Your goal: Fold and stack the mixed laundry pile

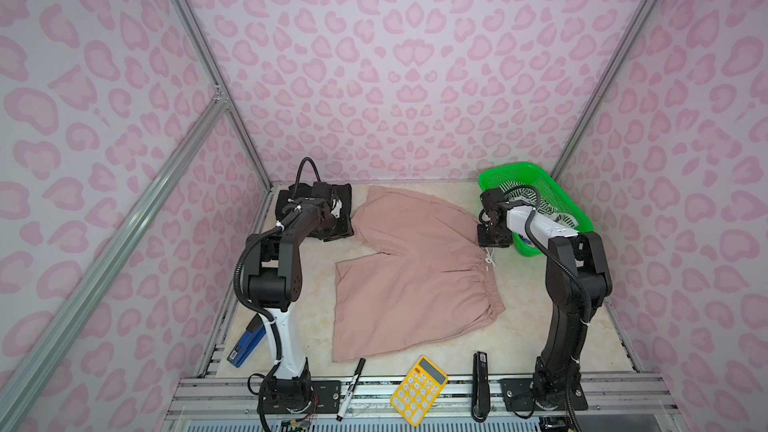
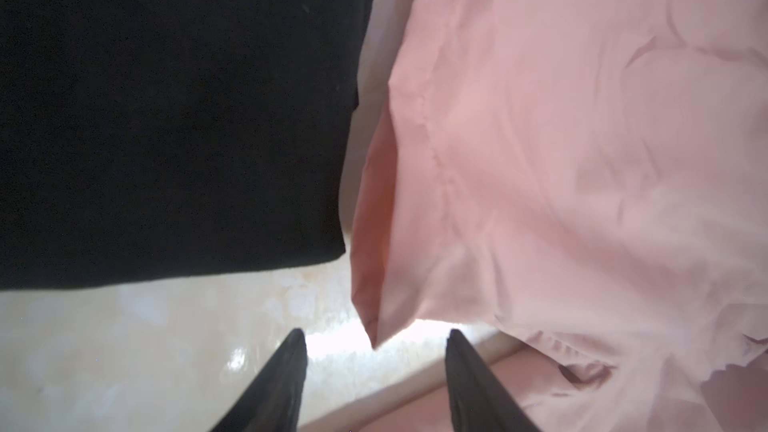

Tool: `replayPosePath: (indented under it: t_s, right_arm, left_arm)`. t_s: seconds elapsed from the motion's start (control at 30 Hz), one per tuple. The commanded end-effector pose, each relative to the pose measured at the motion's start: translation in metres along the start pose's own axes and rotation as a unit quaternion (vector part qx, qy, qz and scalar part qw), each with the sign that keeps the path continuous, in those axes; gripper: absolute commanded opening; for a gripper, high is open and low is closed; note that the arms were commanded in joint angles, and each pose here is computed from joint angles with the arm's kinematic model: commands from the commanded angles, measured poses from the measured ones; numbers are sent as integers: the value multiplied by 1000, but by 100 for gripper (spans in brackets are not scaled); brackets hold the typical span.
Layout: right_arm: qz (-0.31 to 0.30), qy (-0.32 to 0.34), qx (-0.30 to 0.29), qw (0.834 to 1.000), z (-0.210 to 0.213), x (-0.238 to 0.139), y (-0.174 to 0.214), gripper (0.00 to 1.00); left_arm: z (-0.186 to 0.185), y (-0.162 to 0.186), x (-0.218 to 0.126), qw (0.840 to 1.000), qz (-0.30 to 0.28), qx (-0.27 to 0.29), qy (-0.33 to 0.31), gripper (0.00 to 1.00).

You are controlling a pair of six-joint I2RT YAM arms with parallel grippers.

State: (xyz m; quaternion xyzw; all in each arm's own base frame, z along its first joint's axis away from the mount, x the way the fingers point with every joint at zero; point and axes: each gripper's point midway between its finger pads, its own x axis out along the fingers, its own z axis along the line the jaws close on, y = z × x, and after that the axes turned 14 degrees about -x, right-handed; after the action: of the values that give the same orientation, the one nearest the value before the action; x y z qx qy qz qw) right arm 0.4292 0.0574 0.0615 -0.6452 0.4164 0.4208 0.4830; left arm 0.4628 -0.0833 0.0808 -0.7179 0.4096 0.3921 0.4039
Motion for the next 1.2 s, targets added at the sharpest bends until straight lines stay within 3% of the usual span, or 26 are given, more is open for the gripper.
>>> replayPosePath:
  t_s: [0.0,0.13,0.23,0.53,0.7,0.97,1.17]
  right_arm:
    - [-24,51,-23,998,-9,-21,-14,51]
    - [-38,61,-39,997,-5,-46,-21,53]
    - [-44,30,-38,998,4,-64,-8,55]
    - [22,-81,-23,996,30,-81,130,67]
    - [71,-94,-9,993,32,-72,188,71]
    - [80,-113,42,990,37,-57,194,73]
    - [88,-136,69,984,49,-40,203,71]
  left_arm:
    - [-3,-14,-30,999,-42,-2,-14,56]
    - [-4,-13,-56,998,-66,-15,-17,60]
    - [1,6,-70,998,-61,-28,-20,63]
    - [45,139,-81,995,-6,-87,-38,69]
    - [52,193,-85,992,22,-107,-58,68]
    - [73,258,-80,983,83,-114,-121,68]
    - [73,282,-62,978,111,-140,-112,63]
